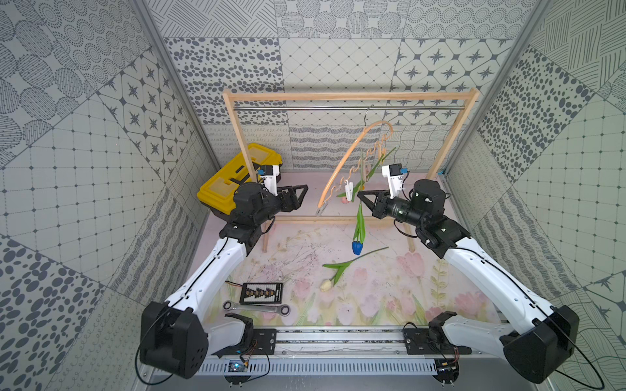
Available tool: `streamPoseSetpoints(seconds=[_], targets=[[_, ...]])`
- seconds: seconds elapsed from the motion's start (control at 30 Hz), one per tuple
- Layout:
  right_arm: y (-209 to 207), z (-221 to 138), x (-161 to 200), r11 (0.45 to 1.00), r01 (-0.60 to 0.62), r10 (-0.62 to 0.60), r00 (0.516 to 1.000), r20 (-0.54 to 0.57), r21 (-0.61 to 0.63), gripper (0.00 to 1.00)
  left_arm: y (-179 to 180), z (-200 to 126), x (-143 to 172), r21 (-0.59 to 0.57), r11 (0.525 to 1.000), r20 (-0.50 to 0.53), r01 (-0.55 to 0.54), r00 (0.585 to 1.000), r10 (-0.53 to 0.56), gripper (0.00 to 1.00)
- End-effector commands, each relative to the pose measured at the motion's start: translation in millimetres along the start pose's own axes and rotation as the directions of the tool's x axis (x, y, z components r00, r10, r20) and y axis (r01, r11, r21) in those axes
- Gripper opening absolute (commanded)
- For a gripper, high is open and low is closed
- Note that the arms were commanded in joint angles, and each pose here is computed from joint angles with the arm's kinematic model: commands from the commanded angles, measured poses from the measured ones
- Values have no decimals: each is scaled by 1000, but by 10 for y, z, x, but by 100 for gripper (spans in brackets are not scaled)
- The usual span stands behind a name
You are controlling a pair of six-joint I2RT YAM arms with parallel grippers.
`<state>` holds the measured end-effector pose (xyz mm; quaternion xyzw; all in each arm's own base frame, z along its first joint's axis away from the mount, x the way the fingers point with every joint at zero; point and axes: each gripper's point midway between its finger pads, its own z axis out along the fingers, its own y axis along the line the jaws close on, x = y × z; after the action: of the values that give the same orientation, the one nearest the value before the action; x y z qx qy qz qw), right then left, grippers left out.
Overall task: Dry the flowers on a clothes hanger
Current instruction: Open the clamp at the hanger.
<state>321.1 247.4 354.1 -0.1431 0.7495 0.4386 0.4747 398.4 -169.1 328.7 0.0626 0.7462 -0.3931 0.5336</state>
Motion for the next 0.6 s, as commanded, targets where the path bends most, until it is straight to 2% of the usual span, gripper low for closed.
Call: streamPoseSetpoints(seconds=[0.0,0.1,0.23,0.33,0.57], targets=[[-16,17,-69,1000,28,-28,1000,2,-5,0,-939,104,147,525,843,-122,-114,971,207,77],[-76,33,-63,1000,18,-18,1000,-1,3,0,-1050,253,413,563,816,-183,-130,943,277,77],[-117,56,-72,1000,-11,11,1000,-9,-13,0,-1177,337,422,633,768,-161,-99,953,256,80],[-90,90,-65,1000,-9,8,999,-33,-30,0,-1333,401,490,661,738,-160,-132,937,312,82],[-102,130,-40,999,-4,2,999,-54,-36,0,-1501,520,611,695,703,-168,-154,915,366,85]])
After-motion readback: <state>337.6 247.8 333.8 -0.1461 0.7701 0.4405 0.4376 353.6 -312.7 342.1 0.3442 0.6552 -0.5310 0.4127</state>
